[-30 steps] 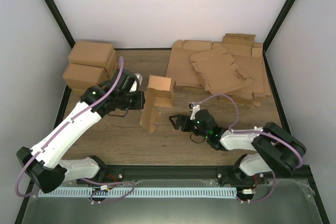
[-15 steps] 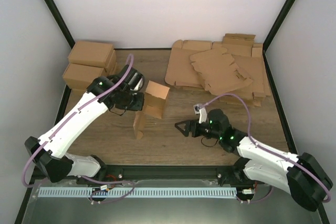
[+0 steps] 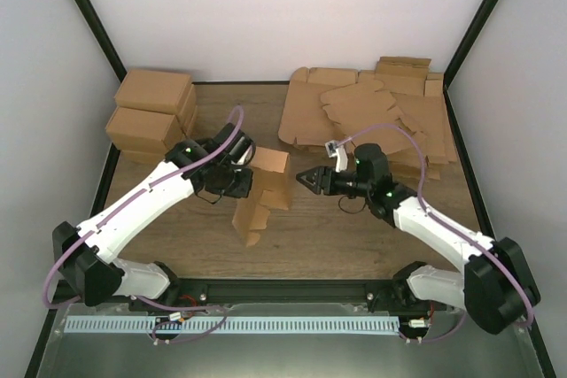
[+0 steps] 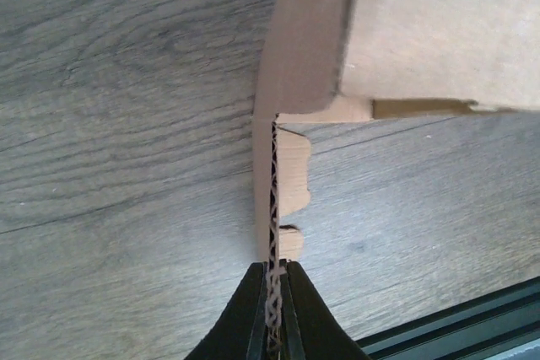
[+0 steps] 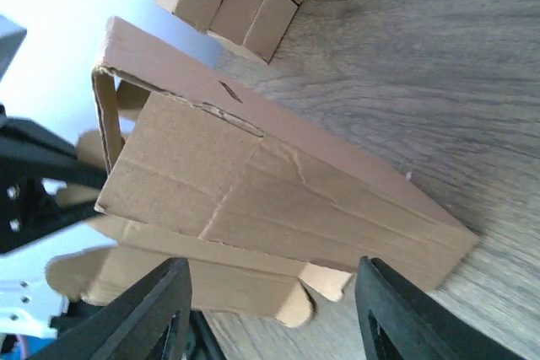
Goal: Fold the paper box
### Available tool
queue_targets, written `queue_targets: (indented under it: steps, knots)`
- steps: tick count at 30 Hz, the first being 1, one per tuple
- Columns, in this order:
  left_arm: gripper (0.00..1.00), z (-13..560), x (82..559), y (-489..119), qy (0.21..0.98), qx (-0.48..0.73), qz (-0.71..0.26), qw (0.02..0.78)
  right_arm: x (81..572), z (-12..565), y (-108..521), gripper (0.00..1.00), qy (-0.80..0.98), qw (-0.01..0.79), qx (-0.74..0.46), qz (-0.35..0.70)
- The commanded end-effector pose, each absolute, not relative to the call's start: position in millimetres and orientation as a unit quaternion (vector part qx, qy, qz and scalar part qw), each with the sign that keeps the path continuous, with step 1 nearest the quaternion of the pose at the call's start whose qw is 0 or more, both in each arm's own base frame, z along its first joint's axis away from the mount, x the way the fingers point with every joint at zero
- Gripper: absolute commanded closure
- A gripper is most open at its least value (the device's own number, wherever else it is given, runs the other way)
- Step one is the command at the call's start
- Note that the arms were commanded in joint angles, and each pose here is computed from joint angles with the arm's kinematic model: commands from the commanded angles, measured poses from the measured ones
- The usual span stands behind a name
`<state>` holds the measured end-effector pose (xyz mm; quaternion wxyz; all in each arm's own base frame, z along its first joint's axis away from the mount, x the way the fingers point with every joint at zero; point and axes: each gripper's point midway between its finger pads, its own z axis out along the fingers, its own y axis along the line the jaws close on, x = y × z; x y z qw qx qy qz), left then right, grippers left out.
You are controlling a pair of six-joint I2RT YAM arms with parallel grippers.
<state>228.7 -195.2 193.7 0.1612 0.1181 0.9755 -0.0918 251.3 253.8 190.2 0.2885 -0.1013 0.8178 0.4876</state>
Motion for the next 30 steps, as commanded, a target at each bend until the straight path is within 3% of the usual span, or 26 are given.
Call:
queue_targets:
  steps: [1, 16, 23, 26, 30]
  knots:
    - [0.95, 194.3, 229.7, -210.1, 0.968, 0.125, -0.134, 0.173, 263.1, 221.3, 269.3, 0.45, 0.795, 0.287, -0.124, 0.521]
    - [0.92, 189.0, 231.3, -214.2, 0.967, 0.138, -0.136, 0.163, 278.4, 209.4, 276.0, 0.48, 0.811, 0.269, -0.116, 0.507]
    - [0.91, 184.0, 226.7, -215.4, 0.968, 0.153, -0.134, 0.146, 287.4, 212.2, 278.0, 0.45, 0.810, 0.274, -0.112, 0.507]
    - [0.87, 187.3, 227.3, -214.7, 0.967, 0.154, -0.134, 0.151, 291.2, 214.9, 275.4, 0.43, 0.812, 0.285, -0.114, 0.496]
    - [0.71, 197.5, 232.3, -213.7, 0.965, 0.149, -0.133, 0.170, 293.2, 215.4, 269.5, 0.42, 0.818, 0.299, -0.115, 0.478]
